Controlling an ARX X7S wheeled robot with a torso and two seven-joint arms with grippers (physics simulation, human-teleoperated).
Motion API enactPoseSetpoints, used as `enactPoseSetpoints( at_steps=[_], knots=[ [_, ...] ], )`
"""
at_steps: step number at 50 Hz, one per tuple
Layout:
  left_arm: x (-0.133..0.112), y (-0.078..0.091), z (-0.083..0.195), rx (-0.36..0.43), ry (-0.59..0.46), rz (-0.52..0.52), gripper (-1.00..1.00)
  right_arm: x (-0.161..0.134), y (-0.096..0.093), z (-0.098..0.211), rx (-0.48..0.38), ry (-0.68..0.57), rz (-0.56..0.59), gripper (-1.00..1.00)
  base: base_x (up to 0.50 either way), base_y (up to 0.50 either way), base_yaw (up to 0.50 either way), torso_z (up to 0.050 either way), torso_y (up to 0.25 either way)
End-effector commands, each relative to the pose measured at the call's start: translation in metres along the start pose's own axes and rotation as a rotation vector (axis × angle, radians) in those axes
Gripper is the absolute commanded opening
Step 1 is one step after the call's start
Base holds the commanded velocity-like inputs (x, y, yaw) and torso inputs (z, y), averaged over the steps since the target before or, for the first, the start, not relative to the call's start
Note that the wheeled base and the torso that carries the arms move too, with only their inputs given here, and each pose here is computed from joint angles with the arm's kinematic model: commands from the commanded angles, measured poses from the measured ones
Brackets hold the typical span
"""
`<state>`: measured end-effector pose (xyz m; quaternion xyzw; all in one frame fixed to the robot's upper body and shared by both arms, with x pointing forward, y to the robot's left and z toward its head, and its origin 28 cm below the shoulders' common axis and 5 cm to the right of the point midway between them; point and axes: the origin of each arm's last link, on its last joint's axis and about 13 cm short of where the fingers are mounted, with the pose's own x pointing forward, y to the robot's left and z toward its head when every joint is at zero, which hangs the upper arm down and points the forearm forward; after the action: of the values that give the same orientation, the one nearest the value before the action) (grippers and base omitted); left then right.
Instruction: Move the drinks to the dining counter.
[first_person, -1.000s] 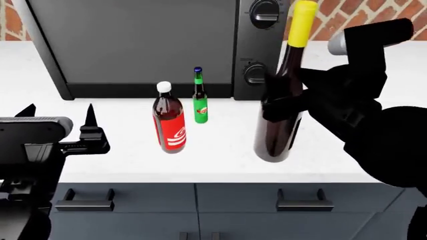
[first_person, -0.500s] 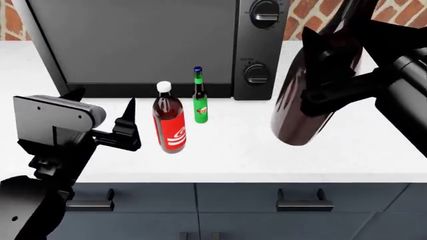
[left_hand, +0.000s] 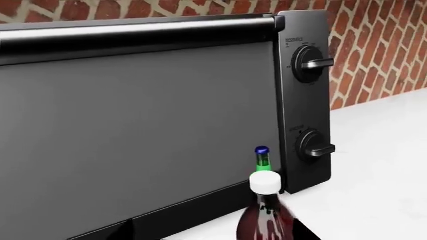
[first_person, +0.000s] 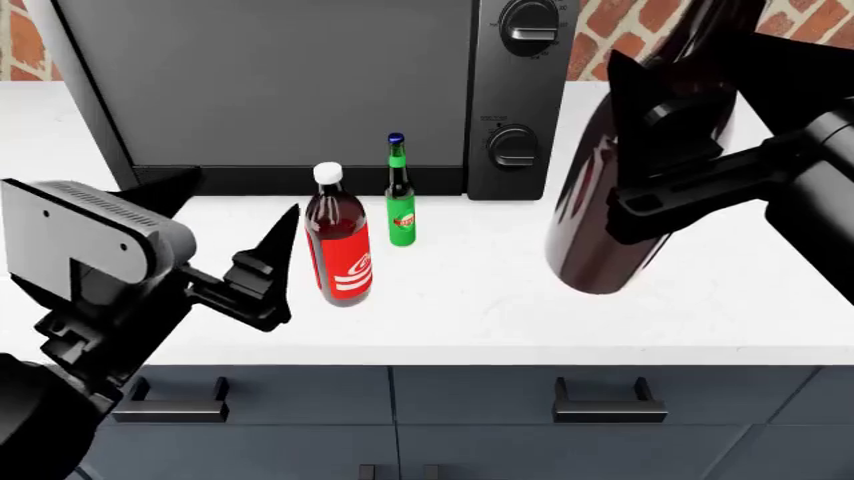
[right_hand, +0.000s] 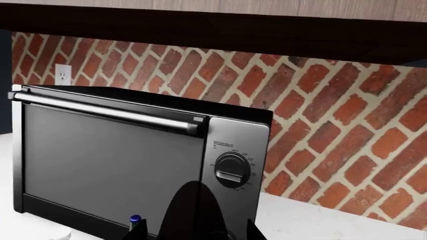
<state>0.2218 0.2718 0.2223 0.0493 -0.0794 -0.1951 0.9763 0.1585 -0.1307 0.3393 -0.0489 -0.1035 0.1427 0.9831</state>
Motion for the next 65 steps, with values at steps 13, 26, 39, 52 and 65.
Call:
enactPoseSetpoints(
  at_steps=[13,26,39,52,65],
  knots=[
    [0.009,-0.009,-0.012,-0.014,0.060,-0.105,1.00,0.001,-0.003,0.000,-0.013,-0.018,-0.035,-1.00,0.00,0.00,0.00,0.000,0.002],
    [0.023,-0.010,-0.019,-0.017,0.094,-0.118,1.00,0.004,-0.003,-0.001,-0.013,-0.013,-0.026,-1.00,0.00,0.00,0.00,0.001,0.001],
    [0.040,-0.014,-0.023,-0.001,0.120,-0.165,1.00,0.001,-0.005,-0.004,-0.002,-0.013,-0.026,-1.00,0.00,0.00,0.00,0.000,0.002],
    [0.056,-0.013,-0.027,0.014,0.152,-0.184,1.00,0.002,-0.007,-0.006,0.004,-0.008,-0.024,-1.00,0.00,0.00,0.00,0.001,0.001],
    [0.058,-0.011,-0.027,0.020,0.182,-0.227,1.00,0.000,-0.005,-0.005,0.001,-0.015,-0.019,-1.00,0.00,0.00,0.00,0.000,0.002]
  ],
)
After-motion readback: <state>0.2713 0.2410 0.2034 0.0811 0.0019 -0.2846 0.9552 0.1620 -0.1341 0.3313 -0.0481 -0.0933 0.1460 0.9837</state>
